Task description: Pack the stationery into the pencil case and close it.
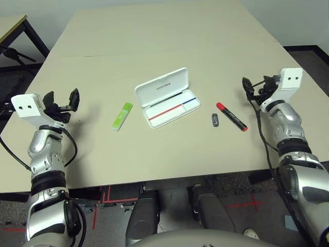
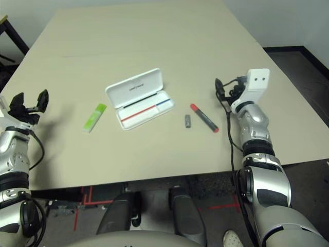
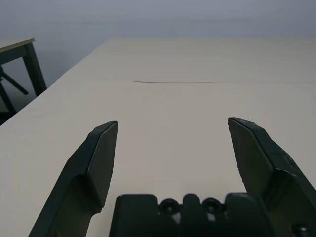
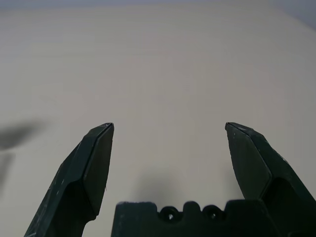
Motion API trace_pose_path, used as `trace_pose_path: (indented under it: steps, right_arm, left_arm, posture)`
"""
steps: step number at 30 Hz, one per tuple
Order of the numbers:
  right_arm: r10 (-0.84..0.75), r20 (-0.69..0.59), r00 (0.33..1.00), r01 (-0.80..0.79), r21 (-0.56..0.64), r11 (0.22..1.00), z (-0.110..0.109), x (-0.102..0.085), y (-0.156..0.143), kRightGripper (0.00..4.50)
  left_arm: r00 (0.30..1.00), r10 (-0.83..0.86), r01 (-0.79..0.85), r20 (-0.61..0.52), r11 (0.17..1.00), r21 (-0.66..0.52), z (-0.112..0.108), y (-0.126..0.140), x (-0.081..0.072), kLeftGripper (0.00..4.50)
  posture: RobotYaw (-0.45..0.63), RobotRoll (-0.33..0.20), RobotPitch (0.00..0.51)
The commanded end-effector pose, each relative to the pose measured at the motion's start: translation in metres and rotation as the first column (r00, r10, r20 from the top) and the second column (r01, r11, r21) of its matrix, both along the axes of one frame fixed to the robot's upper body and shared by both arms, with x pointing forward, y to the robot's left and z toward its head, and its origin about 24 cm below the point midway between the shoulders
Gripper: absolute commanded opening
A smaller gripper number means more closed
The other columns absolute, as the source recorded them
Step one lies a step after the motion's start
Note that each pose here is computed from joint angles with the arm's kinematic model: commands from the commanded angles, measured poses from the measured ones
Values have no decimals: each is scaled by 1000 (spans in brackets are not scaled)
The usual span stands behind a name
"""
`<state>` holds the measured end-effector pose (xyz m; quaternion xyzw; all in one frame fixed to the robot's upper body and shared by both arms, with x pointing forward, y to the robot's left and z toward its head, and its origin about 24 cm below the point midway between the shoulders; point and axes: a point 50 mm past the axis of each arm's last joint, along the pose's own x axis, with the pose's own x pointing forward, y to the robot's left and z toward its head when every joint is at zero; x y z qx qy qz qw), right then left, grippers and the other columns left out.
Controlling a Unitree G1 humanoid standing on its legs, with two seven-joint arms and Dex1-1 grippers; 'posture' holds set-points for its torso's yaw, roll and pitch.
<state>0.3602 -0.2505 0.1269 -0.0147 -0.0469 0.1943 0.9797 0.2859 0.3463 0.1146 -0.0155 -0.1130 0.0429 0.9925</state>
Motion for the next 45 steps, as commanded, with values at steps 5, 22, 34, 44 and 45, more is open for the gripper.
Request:
trace_pose_path:
  steps: [5, 22, 34, 44, 45]
  right_arm:
    - [278, -97, 956, -287, -93, 953, 8, -18, -5, 4500]
    - [499, -301, 813, -560, -169, 811, 15, -37, -11, 4500]
    - [516, -352, 781, -593, -160, 789, 3, -43, -9, 4500]
    - [505, -352, 788, -583, -162, 796, 1, -47, -9, 4500]
    - [503, -352, 790, -581, -164, 798, 1, -47, -10, 4500]
  left_arm:
    - [997, -71, 72, -29, 997, 26, 4, -1, -4, 4485]
    - [797, -567, 591, -210, 804, 71, 2, -81, -34, 4485]
    - [596, -720, 787, -354, 612, 80, -1, -153, -39, 4485]
    - [545, -665, 807, -510, 582, 104, -11, -184, -26, 4485]
    - [539, -660, 810, -523, 577, 106, -12, -188, -25, 4485]
  posture:
    - [-39, 0, 128]
    - [-10, 0, 120]
    - [-24, 0, 129]
    - [-49, 0, 136]
    - [-51, 0, 136]
